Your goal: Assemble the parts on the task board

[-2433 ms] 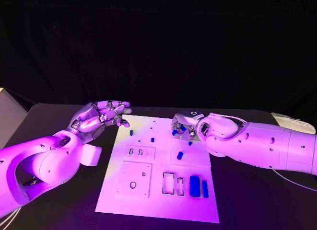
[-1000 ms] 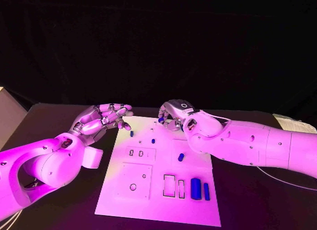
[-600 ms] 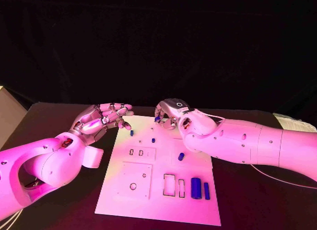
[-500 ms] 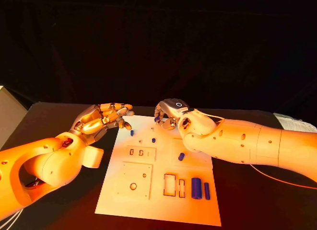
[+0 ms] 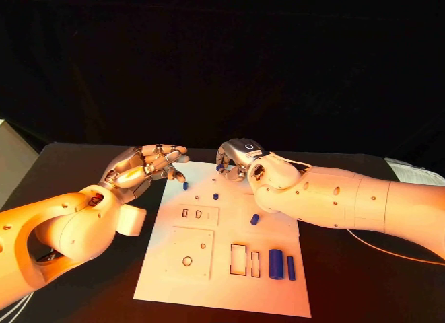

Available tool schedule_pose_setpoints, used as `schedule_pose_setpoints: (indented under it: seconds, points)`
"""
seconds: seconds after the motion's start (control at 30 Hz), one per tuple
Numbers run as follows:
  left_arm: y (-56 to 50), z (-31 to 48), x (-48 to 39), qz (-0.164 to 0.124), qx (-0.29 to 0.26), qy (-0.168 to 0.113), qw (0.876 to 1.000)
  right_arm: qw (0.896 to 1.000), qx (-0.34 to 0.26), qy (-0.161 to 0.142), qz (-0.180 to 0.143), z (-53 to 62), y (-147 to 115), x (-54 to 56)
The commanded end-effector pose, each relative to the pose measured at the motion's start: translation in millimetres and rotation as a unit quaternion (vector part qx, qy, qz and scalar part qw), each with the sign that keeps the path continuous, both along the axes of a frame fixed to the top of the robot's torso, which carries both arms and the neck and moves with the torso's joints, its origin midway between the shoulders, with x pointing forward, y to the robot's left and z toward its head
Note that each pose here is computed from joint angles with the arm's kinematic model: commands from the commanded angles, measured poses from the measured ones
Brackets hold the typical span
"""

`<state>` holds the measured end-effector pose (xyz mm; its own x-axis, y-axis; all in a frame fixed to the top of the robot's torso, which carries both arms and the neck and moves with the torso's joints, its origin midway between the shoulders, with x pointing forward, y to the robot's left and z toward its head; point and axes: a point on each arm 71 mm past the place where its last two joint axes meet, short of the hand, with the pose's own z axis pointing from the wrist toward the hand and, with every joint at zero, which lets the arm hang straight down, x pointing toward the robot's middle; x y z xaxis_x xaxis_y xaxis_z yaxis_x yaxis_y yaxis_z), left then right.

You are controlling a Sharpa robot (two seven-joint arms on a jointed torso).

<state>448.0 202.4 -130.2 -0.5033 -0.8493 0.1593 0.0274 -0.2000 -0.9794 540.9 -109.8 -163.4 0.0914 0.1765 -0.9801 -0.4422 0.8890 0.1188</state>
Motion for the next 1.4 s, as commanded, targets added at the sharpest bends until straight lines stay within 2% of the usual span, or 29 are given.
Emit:
schedule_pose_setpoints:
  seconds: [0.03,0.5,0.93,1.4]
  points:
    - [-2.4,2.2,-1.0,-0.01,-0.006,-0.002,1.0,1.0,-0.014,0.012,-0.001,-3.8,0.5,0.6]
    - [-2.6,3.1,-0.5,-0.01,-0.006,-0.002,1.0,0.999,-0.028,0.027,-0.016,-8.0,1.7,5.3]
    - [-3.5,3.7,0.3,-0.01,-0.006,-0.003,1.0,0.999,-0.031,0.033,-0.008,-8.7,8.3,3.9]
    - [-3.0,3.4,1.1,-0.01,-0.005,-0.002,1.0,1.0,-0.012,0.028,-0.006,-7.0,4.1,3.1]
